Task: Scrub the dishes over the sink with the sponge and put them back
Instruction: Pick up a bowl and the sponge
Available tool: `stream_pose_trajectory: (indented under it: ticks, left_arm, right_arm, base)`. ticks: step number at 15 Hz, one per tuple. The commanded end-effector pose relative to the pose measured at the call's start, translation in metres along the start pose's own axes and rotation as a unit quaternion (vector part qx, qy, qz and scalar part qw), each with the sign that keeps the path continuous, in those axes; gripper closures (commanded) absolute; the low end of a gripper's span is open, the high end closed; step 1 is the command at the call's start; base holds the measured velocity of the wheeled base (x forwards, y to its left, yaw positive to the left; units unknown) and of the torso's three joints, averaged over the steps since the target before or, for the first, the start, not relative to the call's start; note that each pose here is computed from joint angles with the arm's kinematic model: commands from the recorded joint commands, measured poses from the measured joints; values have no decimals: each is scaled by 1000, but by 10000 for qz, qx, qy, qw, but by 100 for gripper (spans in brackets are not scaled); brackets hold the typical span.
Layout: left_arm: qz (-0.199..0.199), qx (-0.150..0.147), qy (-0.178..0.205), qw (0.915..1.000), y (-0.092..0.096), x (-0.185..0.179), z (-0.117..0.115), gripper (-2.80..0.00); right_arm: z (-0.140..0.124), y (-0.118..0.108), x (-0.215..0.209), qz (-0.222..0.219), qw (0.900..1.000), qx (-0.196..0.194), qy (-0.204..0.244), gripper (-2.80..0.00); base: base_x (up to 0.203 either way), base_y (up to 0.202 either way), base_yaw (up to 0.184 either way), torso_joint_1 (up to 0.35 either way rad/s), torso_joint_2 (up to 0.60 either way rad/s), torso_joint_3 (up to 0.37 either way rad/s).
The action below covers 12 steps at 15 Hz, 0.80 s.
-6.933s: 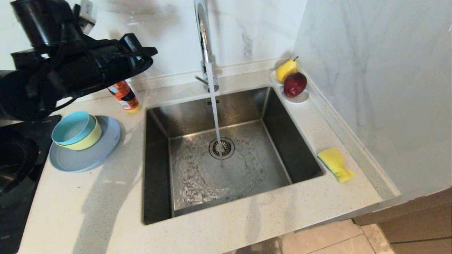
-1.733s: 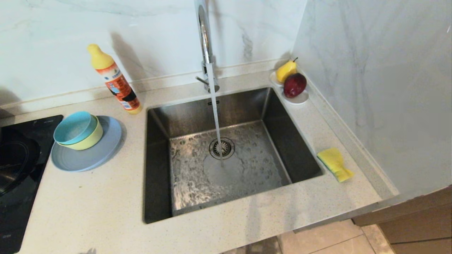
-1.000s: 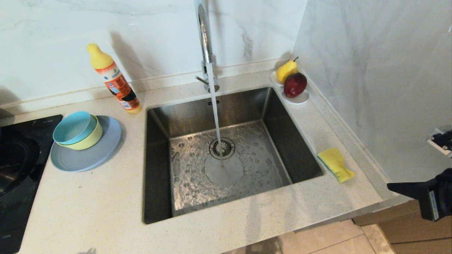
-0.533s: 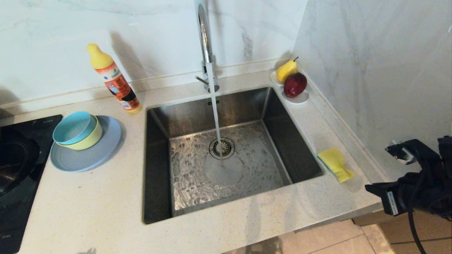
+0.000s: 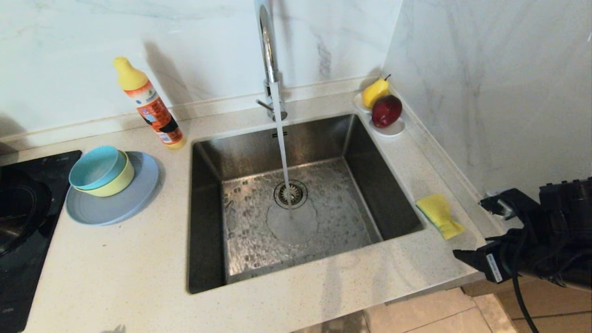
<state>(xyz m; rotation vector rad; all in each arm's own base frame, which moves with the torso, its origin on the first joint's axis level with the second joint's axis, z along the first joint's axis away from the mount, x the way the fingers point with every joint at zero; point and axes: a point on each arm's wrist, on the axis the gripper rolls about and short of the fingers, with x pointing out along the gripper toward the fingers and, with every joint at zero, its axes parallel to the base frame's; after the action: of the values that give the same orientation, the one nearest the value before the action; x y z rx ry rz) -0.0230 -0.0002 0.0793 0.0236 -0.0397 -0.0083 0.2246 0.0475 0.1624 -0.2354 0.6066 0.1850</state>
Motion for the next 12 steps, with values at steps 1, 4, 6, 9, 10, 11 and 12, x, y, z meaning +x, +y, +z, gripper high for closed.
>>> stream_pose_trajectory:
  ticks: [1,4,6,9,10,11,12]
  left_arm:
    - [3,-3,83,10000,0,1,-4,0]
    - [-4,5,83,10000,0,1,-4,0]
    - [-2,4,83,10000,0,1,-4,0]
    - [3,-3,83,10000,0,1,-4,0]
    - [0,-1,83,10000,0,1,-4,0]
    - [-4,5,83,10000,0,1,-4,0]
    - [-2,3,84,10000,0,1,-4,0]
  right_arm:
    - [3,1,8,38,10000,-27,46,-280]
    - [1,2,18,79,9998,-68,194,-280]
    - [4,2,25,67,9999,-106,83,-280]
    - [7,3,38,0,9999,-131,-105,-280]
    - [8,3,38,1,9997,-218,-135,-280]
    - [9,2,38,0,9996,-239,-155,-280]
    - [11,2,38,10,9995,-241,-187,-280]
  base:
    - [0,0,0,0,0,0]
    - [0,0,0,0,0,0]
    - [0,0,0,0,0,0]
    - [0,0,0,0,0,0]
    - [0,0,0,0,0,0]
    - [0,0,0,0,0,0]
    - [0,0,0,0,0,0]
